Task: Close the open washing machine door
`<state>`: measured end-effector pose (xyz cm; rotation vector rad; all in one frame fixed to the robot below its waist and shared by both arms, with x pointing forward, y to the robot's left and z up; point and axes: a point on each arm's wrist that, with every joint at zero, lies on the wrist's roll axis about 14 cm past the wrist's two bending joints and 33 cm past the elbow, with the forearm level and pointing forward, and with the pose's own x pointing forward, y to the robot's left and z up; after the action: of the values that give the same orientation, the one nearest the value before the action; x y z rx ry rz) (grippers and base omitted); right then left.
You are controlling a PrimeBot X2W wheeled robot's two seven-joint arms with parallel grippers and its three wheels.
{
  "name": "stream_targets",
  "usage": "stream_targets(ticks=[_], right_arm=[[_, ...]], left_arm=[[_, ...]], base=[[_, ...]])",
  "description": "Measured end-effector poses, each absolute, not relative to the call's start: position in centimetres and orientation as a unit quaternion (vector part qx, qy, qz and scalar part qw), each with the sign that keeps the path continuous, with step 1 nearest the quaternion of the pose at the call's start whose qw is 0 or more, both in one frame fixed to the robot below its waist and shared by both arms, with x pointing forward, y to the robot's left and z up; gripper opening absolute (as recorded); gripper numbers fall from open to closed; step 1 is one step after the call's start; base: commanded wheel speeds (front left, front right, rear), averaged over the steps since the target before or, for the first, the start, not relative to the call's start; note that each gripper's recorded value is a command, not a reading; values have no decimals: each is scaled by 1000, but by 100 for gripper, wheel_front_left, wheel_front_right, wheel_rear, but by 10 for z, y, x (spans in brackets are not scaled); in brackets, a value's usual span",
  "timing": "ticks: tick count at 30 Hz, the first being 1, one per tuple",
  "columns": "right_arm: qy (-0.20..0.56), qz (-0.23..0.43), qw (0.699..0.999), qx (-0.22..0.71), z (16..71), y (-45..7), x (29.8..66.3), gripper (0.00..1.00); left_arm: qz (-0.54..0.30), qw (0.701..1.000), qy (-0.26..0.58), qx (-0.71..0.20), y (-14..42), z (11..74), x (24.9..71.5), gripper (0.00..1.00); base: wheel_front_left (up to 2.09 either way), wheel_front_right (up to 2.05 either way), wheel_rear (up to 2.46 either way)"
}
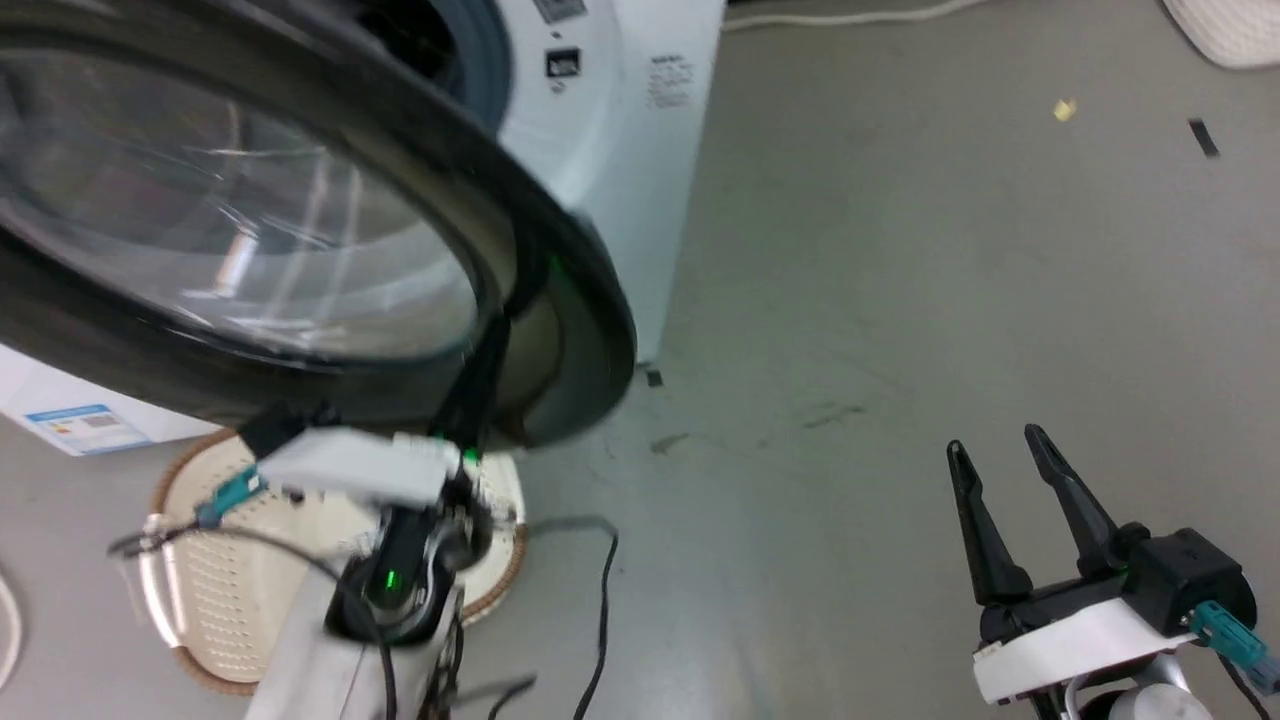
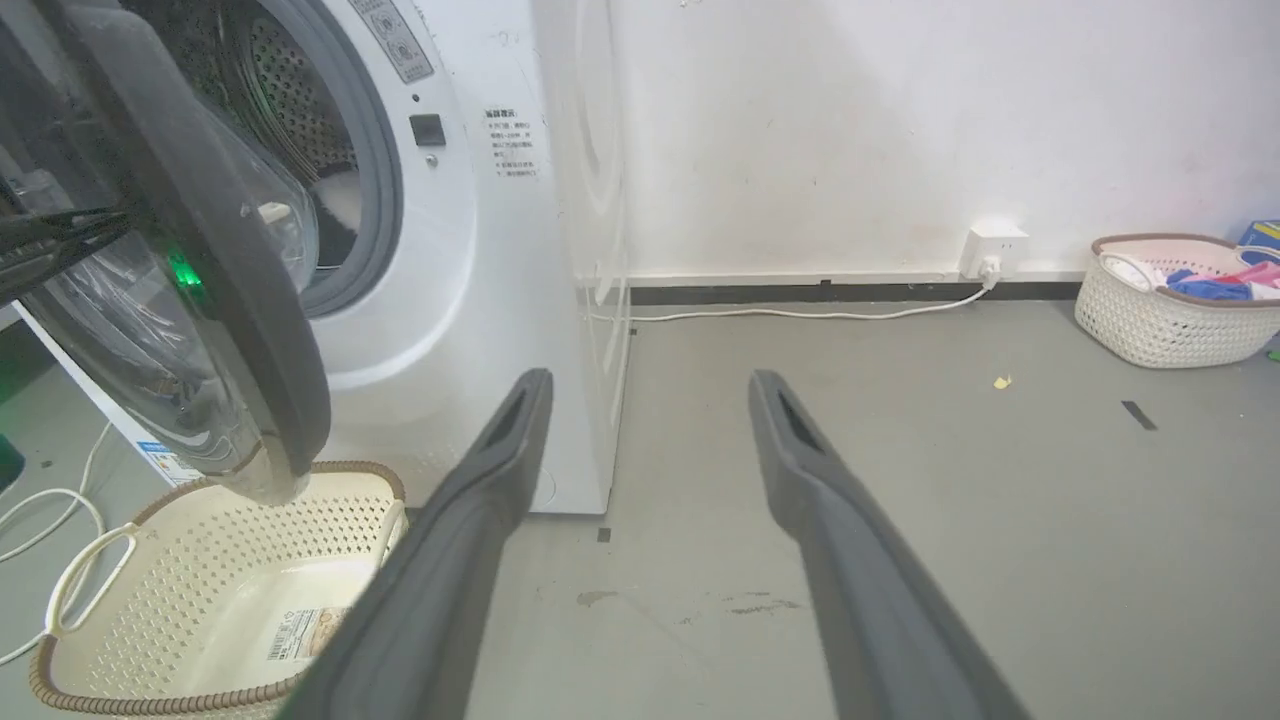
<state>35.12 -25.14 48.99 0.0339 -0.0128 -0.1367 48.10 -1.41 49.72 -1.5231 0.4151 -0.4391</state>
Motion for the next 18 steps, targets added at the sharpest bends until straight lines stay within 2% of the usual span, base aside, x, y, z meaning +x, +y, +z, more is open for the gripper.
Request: stream_targets(ticks=[7, 13, 15, 16, 17, 18], right_arm=[[4, -66, 998, 18, 483, -249, 353, 100], [-4, -52, 998, 22, 487, -241, 358, 100], [-10, -47, 999, 23, 491, -238, 358, 100], [-14, -45, 999, 24, 493, -237, 359, 100], [-16, -42, 999, 24, 494, -235, 359, 100], [-18, -38, 999, 25, 495, -233, 358, 100]], left_arm=[[-177, 700, 159, -673, -27, 505, 515, 0], [-173, 722, 132, -657, -13, 515, 515, 0], [-177, 738, 125, -639, -5, 517, 507, 0], [-181, 752, 123, -622, 0, 515, 501, 32], [-185, 769, 119, -600, 5, 513, 493, 85], [-184, 784, 113, -581, 12, 511, 486, 100]], base=[[0, 0, 0], [0, 0, 0], [0, 0, 0], [0, 0, 0], [0, 0, 0], [0, 0, 0]])
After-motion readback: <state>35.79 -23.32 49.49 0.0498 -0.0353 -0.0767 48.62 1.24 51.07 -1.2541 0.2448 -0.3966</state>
